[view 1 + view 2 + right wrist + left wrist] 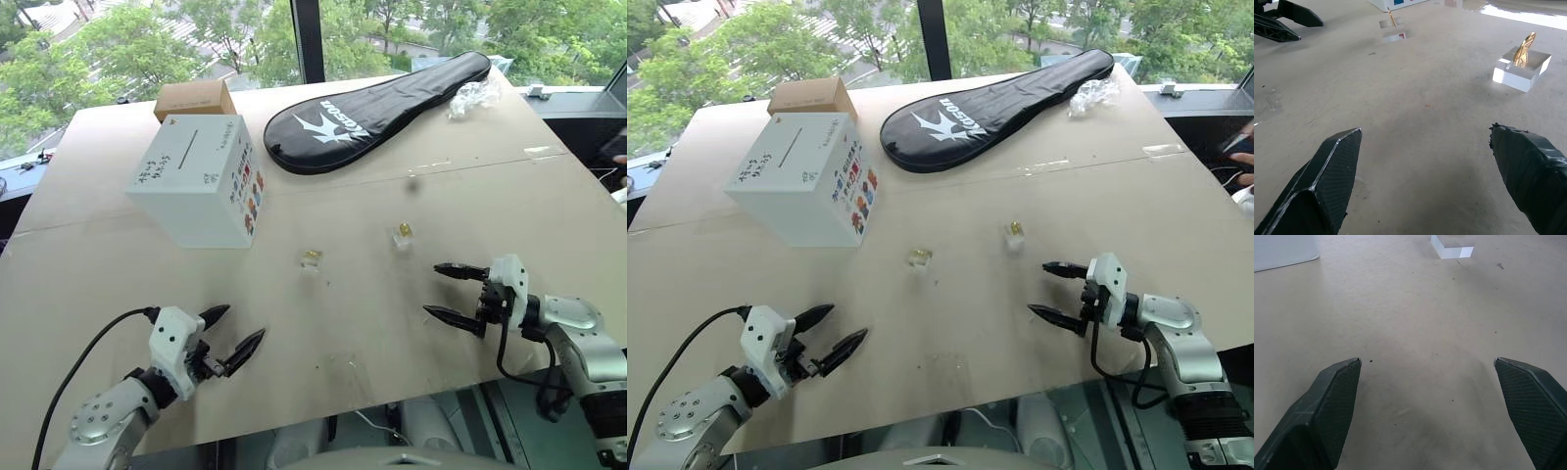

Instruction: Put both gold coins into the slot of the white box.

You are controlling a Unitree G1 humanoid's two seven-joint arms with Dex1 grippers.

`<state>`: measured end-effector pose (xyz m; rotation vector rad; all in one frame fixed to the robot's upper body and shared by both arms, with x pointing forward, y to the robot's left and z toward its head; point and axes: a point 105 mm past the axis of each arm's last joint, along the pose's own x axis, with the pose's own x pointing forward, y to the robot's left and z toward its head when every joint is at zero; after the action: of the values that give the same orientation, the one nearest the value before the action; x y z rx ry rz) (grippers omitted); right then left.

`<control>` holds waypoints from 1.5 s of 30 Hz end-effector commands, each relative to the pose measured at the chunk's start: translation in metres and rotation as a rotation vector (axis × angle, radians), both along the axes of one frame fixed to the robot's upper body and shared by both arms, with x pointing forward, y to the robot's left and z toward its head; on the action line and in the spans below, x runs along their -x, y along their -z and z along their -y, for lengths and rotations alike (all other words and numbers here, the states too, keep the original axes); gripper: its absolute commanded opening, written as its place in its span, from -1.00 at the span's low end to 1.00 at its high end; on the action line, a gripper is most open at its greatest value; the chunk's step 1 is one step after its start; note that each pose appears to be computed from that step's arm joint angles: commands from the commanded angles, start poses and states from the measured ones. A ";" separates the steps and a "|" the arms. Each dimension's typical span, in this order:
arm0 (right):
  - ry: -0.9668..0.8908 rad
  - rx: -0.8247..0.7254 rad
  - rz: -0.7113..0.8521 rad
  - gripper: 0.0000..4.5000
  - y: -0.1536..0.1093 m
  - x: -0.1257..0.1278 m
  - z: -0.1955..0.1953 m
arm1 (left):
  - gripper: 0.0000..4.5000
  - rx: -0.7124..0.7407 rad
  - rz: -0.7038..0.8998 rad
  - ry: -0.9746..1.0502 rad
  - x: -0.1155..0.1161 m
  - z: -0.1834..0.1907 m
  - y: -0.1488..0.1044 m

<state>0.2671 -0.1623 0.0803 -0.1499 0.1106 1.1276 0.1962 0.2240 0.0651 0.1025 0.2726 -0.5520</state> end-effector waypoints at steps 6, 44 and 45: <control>0.018 -0.009 0.042 1.00 -0.009 -0.003 0.002 | 0.97 -0.015 0.044 0.032 -0.002 0.002 -0.006; 0.462 -0.048 0.118 -0.92 -0.029 -0.072 -0.071 | 1.00 0.071 0.256 0.339 -0.018 0.046 -0.084; 0.466 -0.040 0.124 -0.97 -0.028 -0.073 -0.069 | 1.00 0.070 0.254 0.337 -0.018 0.045 -0.084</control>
<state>0.3385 -0.0951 0.1019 -0.1322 0.0365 0.6524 0.2169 0.1839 0.1385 0.1233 0.0211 -0.8563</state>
